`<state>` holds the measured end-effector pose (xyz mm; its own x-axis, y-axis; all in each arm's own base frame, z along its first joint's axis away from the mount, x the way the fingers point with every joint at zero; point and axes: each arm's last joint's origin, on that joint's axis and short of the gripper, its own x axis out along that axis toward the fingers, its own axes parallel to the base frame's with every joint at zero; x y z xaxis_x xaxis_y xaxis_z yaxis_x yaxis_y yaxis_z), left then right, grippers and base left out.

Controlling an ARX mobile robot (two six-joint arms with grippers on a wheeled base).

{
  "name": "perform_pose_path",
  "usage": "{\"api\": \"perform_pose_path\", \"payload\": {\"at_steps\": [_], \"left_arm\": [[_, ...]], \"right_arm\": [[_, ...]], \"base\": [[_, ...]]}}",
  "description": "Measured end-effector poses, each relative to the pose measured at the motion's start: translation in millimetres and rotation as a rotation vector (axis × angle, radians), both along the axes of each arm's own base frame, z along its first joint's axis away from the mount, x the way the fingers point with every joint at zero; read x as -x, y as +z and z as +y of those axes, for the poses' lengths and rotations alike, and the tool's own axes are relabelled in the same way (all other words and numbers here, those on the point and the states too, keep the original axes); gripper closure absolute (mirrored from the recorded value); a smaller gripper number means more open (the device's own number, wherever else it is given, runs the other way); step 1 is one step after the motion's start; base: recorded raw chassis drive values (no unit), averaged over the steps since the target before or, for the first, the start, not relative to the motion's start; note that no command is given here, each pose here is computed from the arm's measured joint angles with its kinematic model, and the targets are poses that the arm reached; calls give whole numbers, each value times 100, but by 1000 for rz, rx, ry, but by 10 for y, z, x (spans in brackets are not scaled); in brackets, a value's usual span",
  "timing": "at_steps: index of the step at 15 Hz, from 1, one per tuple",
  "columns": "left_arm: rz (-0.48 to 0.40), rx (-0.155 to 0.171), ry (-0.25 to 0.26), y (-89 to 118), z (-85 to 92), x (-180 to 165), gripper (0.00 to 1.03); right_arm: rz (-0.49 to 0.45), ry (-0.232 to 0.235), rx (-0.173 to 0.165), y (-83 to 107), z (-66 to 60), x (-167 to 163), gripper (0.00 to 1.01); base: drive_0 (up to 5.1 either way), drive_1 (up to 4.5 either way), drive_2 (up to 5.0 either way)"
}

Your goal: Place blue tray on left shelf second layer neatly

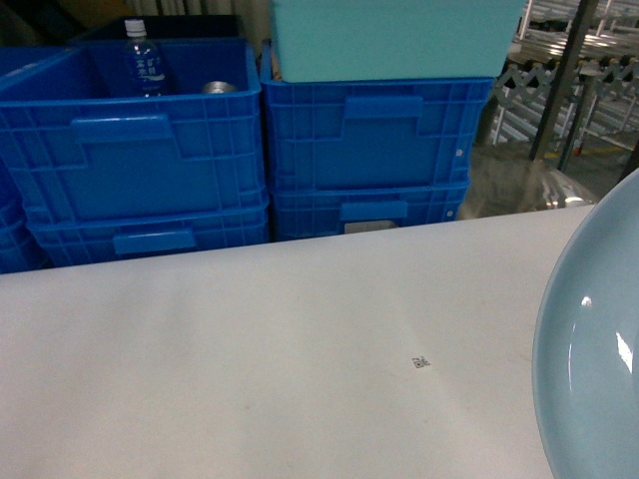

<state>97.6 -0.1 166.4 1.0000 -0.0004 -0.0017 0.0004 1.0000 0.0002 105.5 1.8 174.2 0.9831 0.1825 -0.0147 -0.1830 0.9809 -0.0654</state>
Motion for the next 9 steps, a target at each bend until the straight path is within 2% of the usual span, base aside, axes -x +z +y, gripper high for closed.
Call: {"api": "perform_pose_path", "payload": {"at_steps": [9], "left_arm": [[0, 0, 0, 0, 0, 0, 5]], "right_arm": [[0, 0, 1, 0, 0, 0, 99]], "base": [[0, 0, 0]]}}
